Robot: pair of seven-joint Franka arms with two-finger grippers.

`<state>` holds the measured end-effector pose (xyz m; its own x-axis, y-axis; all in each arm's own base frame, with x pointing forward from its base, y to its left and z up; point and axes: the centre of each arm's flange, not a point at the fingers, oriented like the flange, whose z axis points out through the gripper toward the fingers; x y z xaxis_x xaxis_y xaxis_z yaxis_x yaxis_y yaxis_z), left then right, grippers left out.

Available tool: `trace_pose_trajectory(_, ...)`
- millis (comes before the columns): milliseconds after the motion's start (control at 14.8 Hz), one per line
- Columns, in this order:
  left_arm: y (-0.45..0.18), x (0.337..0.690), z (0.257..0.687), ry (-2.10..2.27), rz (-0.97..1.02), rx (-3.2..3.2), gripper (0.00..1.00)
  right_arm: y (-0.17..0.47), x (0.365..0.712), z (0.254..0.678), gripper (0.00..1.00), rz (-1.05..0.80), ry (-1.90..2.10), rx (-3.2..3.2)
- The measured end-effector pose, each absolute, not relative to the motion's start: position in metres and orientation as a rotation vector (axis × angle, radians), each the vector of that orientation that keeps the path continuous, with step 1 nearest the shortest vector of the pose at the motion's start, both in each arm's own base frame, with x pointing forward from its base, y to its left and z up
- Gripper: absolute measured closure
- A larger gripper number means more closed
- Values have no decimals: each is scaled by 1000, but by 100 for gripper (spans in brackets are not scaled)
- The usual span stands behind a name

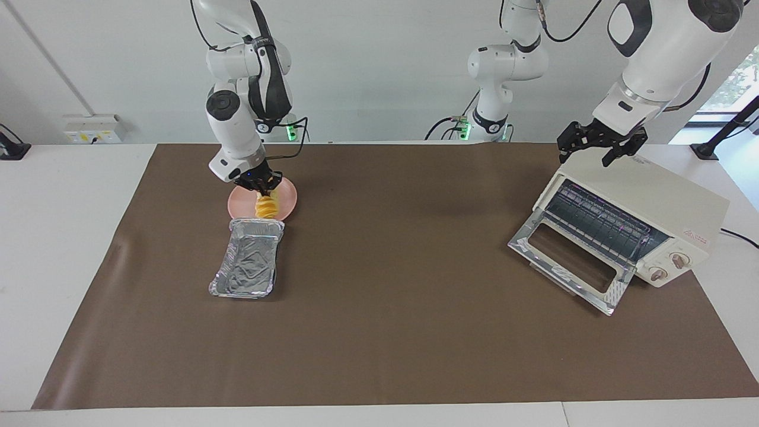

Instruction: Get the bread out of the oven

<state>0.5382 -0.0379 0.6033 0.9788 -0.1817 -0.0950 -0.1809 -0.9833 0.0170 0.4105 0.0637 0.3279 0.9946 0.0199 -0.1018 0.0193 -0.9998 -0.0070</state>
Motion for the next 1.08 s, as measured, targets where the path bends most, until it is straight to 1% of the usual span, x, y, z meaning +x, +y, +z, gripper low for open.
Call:
trace_pose_trajectory(67,-38,538,603,-286,-151,3117,0,64,411,327,93,161,-31,-3131)
trace_pose_trajectory(135,-38,538,603,-286,-151,3117,0,64,412,327,89,157,-31,-3131)
trace_pose_trajectory(337,-38,538,603,-286,-151,3117,0,67,428,342,59,123,-32,-3127)
trace_pose_trajectory(471,-38,538,603,-286,-151,3117,0,70,450,368,39,159,-33,-3123)
trace_pose_trajectory(606,-38,538,603,-286,-151,3117,0,70,476,412,19,196,-27,-3116)
trace_pose_trajectory(741,-38,538,603,-286,-151,3117,0,58,498,464,1,182,11,-3110)
trace_pose_trajectory(875,-38,538,603,-286,-151,3117,0,42,508,511,0,142,59,-3106)
trace_pose_trajectory(1077,-38,538,603,-286,-151,3117,0,28,507,568,0,151,91,-3103)
